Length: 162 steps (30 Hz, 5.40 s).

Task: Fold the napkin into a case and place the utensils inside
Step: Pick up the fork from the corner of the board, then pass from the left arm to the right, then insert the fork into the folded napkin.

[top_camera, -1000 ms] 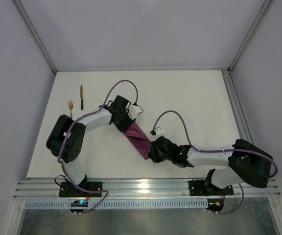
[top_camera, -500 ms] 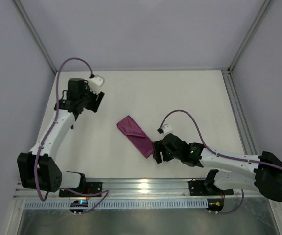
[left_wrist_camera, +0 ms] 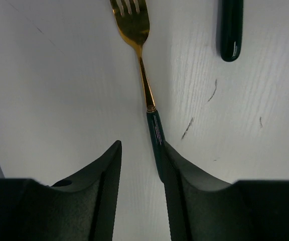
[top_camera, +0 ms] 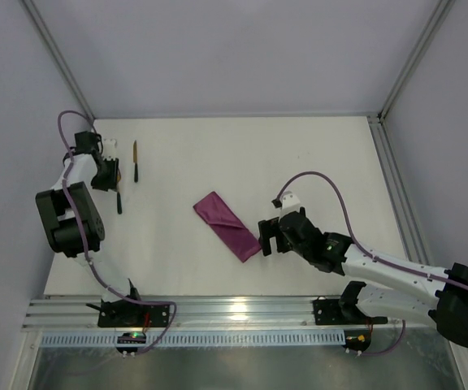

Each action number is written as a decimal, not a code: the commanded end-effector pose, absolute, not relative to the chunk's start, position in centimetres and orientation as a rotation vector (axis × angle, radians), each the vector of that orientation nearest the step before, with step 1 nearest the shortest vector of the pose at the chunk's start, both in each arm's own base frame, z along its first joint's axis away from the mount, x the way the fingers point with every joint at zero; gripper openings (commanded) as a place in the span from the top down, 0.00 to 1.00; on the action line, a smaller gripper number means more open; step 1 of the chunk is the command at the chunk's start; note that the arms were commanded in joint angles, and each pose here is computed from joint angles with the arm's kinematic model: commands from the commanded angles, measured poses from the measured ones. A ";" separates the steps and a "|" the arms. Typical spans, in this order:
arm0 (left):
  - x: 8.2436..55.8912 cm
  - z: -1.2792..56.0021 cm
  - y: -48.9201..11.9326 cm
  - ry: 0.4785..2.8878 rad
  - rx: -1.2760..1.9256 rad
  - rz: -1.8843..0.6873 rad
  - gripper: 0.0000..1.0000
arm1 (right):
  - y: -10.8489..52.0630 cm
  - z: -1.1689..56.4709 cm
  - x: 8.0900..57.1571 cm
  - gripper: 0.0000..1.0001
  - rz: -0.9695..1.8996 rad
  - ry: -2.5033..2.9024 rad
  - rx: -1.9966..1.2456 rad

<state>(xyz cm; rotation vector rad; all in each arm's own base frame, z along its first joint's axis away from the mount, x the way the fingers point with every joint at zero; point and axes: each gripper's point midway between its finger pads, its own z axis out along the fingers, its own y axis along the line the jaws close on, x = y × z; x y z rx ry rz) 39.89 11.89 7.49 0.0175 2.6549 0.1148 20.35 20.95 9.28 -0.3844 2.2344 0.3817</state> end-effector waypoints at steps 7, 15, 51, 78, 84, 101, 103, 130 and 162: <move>40.1 3.5 11.5 2.747 -0.046 0.069 0.52 | 21.2 9.4 21.7 0.01 0.350 2.183 -0.394; 35.5 -1.1 10.0 2.923 0.088 0.025 0.81 | 21.0 9.4 21.5 0.01 0.362 2.187 -0.372; 23.4 12.0 -25.2 1.685 2.151 -0.476 1.00 | 12.4 11.9 25.7 0.01 0.487 2.162 -0.004; 21.0 4.8 -32.9 1.099 2.588 -0.527 1.00 | 14.1 9.4 21.7 0.29 0.712 2.304 0.036; 22.1 3.6 -32.3 1.103 2.624 -0.436 1.00 | 16.2 8.8 18.2 0.43 0.964 2.355 0.085; 23.0 2.0 -32.3 1.116 2.618 -0.373 1.00 | 19.4 6.3 14.1 0.55 1.298 2.419 0.299; 23.0 1.9 -32.2 1.117 2.619 -0.374 1.00 | 19.8 6.5 14.6 0.56 1.312 2.398 0.300; 23.9 3.0 -32.9 1.246 2.508 -0.334 0.67 | 20.1 4.9 16.7 0.96 1.219 2.403 0.561; 39.3 9.0 -17.7 2.260 1.101 -0.093 0.51 | 21.0 7.2 19.2 0.96 1.186 2.385 0.569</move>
